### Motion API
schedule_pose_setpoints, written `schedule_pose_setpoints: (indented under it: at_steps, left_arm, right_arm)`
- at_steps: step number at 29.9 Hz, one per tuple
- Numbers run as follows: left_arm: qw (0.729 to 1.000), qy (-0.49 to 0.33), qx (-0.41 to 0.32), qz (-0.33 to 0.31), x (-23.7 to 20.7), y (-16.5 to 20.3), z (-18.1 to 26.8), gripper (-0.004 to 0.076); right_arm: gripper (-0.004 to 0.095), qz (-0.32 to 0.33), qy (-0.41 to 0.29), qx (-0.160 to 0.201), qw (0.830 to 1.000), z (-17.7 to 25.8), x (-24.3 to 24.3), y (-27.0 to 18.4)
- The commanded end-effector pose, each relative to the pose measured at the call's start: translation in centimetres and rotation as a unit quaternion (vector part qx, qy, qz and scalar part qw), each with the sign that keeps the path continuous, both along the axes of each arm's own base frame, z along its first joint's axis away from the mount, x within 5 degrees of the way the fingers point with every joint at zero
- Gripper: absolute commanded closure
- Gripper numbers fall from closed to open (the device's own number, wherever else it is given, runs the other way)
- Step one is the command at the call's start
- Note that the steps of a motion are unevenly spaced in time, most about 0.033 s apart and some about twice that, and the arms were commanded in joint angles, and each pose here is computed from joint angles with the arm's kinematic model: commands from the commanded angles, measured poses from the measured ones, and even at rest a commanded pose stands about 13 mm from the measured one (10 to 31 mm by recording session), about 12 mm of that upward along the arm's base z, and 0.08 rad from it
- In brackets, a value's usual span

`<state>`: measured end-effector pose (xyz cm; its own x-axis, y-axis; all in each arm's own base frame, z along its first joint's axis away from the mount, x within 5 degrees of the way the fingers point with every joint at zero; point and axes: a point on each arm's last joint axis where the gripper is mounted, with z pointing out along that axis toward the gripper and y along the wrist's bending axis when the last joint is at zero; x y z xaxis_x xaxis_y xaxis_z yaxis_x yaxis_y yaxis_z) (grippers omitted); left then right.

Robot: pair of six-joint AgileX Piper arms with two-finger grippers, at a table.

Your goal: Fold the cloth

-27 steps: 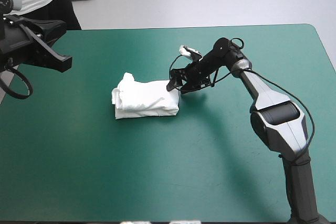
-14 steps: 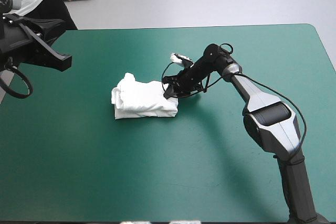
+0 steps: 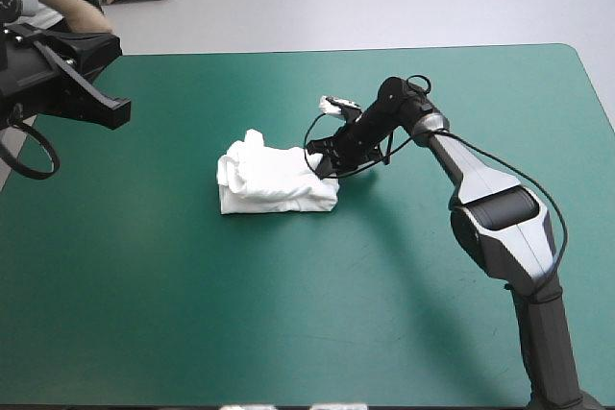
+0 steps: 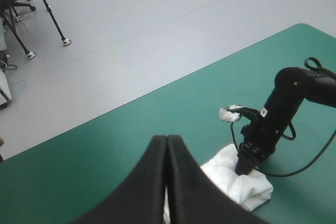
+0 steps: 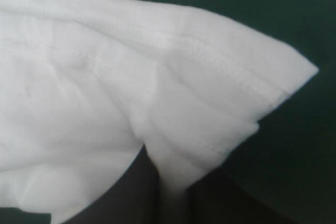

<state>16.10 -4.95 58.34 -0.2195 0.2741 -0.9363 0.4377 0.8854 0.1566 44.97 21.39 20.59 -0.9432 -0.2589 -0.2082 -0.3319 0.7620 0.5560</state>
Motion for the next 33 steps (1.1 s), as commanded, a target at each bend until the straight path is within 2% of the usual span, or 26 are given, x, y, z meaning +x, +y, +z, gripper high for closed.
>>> schedule_pose_setpoints:
  at_steps: [1, 8, 18, 23, 33]
  left_arm:
    - [0.998, -0.049, -0.025, -0.001, -0.9, 0.1, 1.3, 0.0733]
    - [0.998, -0.051, -0.026, 0.0, -0.8, 0.1, 1.3, 0.0734]
    - [0.998, -0.049, -0.026, 0.0, -0.4, 0.0, 1.2, 0.0733]
    - [0.999, -0.043, -0.026, -0.001, 0.2, -0.1, 1.0, 0.0733]
    - [0.999, -0.044, -0.028, -0.002, 0.3, -0.2, 1.0, 0.0733]
  right_arm:
    - [0.0922, -0.029, -0.064, -0.04, 0.997, 5.2, 0.4, -4.3]
    - [0.0925, -0.097, -0.093, -0.065, 0.989, 8.2, 0.8, -11.1]
    - [0.0925, -0.182, -0.055, -0.105, 0.976, 8.7, -2.3, -20.1]
    - [0.0925, -0.223, -0.06, -0.138, 0.963, 10.1, -4.3, -24.0]
    - [0.0925, -0.299, -0.044, -0.163, 0.939, 11.1, -8.6, -30.1]
